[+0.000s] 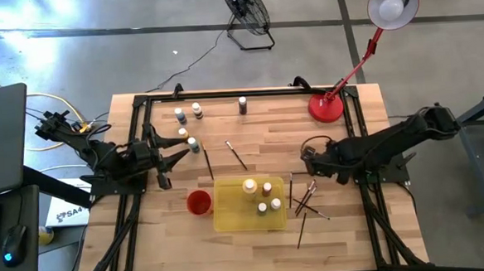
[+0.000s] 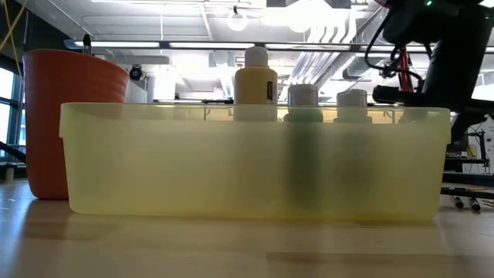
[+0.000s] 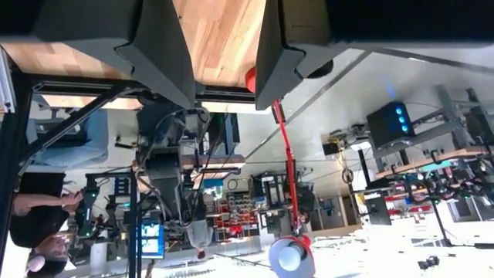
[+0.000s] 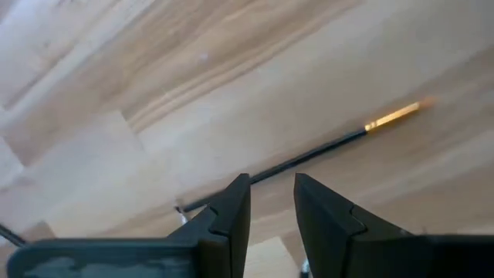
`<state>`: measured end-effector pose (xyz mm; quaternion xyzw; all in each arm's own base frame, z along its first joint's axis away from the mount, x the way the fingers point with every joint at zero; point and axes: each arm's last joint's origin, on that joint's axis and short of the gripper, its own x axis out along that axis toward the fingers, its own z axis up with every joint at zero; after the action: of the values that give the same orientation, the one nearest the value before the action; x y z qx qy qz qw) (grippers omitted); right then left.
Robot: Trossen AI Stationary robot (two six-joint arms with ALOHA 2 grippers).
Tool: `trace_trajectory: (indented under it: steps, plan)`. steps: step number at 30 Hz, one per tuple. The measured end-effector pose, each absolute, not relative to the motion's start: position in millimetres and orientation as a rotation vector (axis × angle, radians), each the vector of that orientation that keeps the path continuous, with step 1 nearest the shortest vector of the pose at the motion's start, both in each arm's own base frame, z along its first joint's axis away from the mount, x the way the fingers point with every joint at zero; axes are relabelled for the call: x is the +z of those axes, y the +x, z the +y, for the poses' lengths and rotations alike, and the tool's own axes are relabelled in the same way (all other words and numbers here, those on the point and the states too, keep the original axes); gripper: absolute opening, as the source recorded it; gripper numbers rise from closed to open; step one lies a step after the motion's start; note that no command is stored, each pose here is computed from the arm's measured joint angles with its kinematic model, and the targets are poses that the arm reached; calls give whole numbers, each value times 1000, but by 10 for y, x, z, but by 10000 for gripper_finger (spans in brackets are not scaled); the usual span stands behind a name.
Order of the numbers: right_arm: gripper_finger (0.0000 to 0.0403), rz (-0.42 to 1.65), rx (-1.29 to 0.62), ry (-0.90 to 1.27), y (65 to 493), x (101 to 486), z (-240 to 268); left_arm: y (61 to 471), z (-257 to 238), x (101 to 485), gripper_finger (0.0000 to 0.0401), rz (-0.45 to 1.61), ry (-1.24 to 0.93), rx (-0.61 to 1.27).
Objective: Pick & Place Paint Supplies
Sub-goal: Put the golden paintbrush into the orange cup
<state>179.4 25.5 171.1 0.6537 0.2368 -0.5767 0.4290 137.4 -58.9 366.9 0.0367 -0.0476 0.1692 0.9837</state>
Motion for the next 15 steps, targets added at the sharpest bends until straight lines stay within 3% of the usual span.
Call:
trace_trajectory:
  steps: [15]
  plan:
    - [94,639,-1573,1635,1873,1498,336,1331,-545,3687,136,-71,173,434]
